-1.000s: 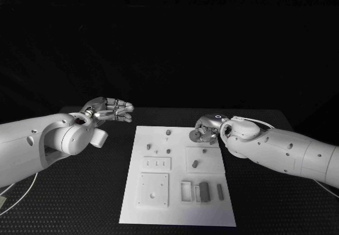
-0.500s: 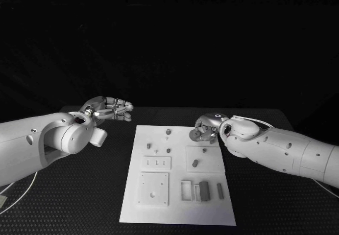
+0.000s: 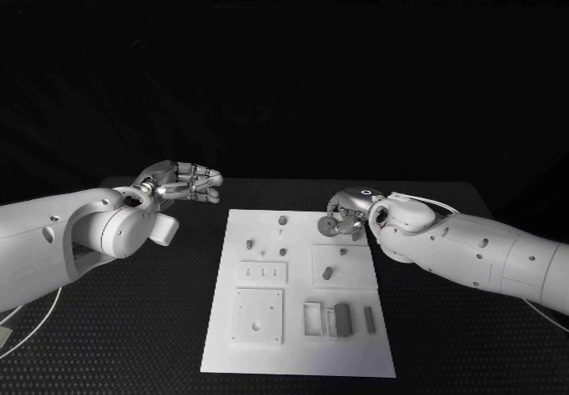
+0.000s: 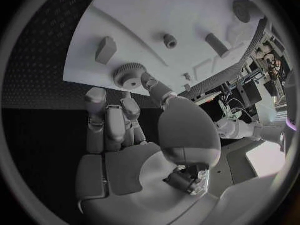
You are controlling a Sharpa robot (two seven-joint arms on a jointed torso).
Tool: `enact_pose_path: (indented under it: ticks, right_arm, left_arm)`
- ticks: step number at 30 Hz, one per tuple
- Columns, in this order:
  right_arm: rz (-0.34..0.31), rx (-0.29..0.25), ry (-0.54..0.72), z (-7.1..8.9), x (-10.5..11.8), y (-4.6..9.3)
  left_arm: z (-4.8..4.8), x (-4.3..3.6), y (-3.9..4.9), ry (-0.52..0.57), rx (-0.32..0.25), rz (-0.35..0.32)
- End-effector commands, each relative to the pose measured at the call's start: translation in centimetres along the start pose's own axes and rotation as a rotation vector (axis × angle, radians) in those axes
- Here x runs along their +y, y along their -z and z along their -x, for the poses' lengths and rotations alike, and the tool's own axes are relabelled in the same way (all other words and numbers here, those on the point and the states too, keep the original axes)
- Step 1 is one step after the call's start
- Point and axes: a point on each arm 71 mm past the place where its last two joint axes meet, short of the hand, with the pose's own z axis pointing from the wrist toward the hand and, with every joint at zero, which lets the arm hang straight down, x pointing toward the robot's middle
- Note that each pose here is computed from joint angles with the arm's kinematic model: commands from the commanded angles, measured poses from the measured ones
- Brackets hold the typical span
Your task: Assemble the parts on the task board
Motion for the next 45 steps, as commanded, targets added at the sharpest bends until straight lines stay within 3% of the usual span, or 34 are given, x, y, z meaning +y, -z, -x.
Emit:
enact_pose_path:
  ticks: [1, 45]
  right_arm:
    - [0.003, -0.004, 0.001, 0.0, 0.1, -0.1]
    - [-0.008, 0.064, -0.022, -2.7, -0.3, -0.7]
  left_arm:
    - [-0.23, -0.16, 0.01, -0.002, 0.017, -0.013]
    - [-0.13, -0.13, 0.22, -0.004, 0.016, -0.012]
